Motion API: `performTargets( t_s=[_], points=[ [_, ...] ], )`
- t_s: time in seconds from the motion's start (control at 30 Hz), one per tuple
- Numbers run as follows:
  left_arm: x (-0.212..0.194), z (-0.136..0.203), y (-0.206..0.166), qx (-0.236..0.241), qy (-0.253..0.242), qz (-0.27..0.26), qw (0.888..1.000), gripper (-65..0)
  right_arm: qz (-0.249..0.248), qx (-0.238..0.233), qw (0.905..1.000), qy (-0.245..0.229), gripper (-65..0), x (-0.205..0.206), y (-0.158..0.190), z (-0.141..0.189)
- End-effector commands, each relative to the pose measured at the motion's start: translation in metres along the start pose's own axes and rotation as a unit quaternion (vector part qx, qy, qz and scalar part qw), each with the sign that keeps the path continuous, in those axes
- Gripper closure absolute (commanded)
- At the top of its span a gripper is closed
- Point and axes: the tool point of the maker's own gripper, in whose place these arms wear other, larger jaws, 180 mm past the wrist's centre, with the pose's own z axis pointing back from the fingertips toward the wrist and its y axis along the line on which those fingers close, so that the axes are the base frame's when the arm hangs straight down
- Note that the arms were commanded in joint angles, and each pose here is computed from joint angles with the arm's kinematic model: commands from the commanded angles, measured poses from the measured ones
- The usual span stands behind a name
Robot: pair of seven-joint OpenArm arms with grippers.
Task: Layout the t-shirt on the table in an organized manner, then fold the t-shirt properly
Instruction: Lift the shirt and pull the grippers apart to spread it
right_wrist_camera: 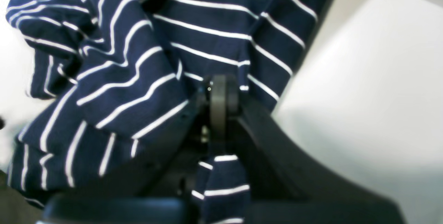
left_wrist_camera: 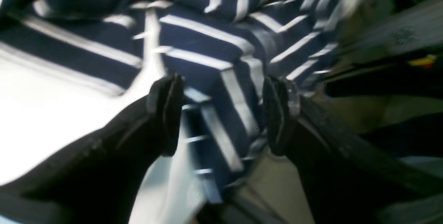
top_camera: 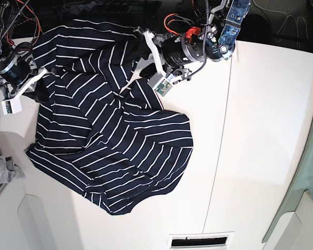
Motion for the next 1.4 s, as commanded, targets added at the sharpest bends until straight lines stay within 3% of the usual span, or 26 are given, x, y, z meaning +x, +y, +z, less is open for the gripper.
performTargets(
  t_s=[0.0, 0.23, 0.33, 0.53, 0.8, 0.97, 1.13, 1.37],
  points=[
    [0.014, -0.003, 0.000, -0.004, -0.021, -0.003, 1.000, -38.6, 0.005, 0.000, 0.9998, -0.022, 0.0, 0.014, -0.002, 0.003],
    [0.015, -0.029, -0.006, -0.016, -0.014, 0.017, 1.000, -38.6, 0.007, -0.002, 0.9998, -0.018, 0.0, 0.012, -0.003, 0.003],
    [0.014, -0.031, -0.023, -0.048, -0.012, 0.002, 0.999, -38.6, 0.007, -0.002, 0.9998, -0.019, 0.0, 0.013, -0.003, 0.003],
    [0.012, -0.033, -0.028, -0.053, -0.008, -0.002, 0.999, -37.5, 0.007, -0.002, 0.9998, -0.020, 0.0, 0.013, -0.003, 0.003],
    [0.008, -0.034, -0.026, -0.048, 0.000, -0.007, 0.999, 0.0, 0.003, 0.002, 0.9997, -0.026, 0.0, 0.016, -0.002, 0.003],
    [0.009, -0.032, -0.023, -0.043, 0.005, -0.010, 0.999, 0.0, 0.005, 0.000, 0.9997, -0.024, 0.0, 0.015, -0.003, 0.003],
    [0.036, 0.001, 0.005, 0.002, -0.004, -0.033, 0.999, 0.0, 0.009, -0.003, 0.9994, -0.032, 0.0, 0.018, -0.004, 0.003],
    [0.073, 0.087, 0.069, 0.120, -0.052, -0.083, 0.988, 0.0, 0.010, -0.003, 0.9980, -0.063, 0.0, 0.033, -0.004, 0.003]
  ],
)
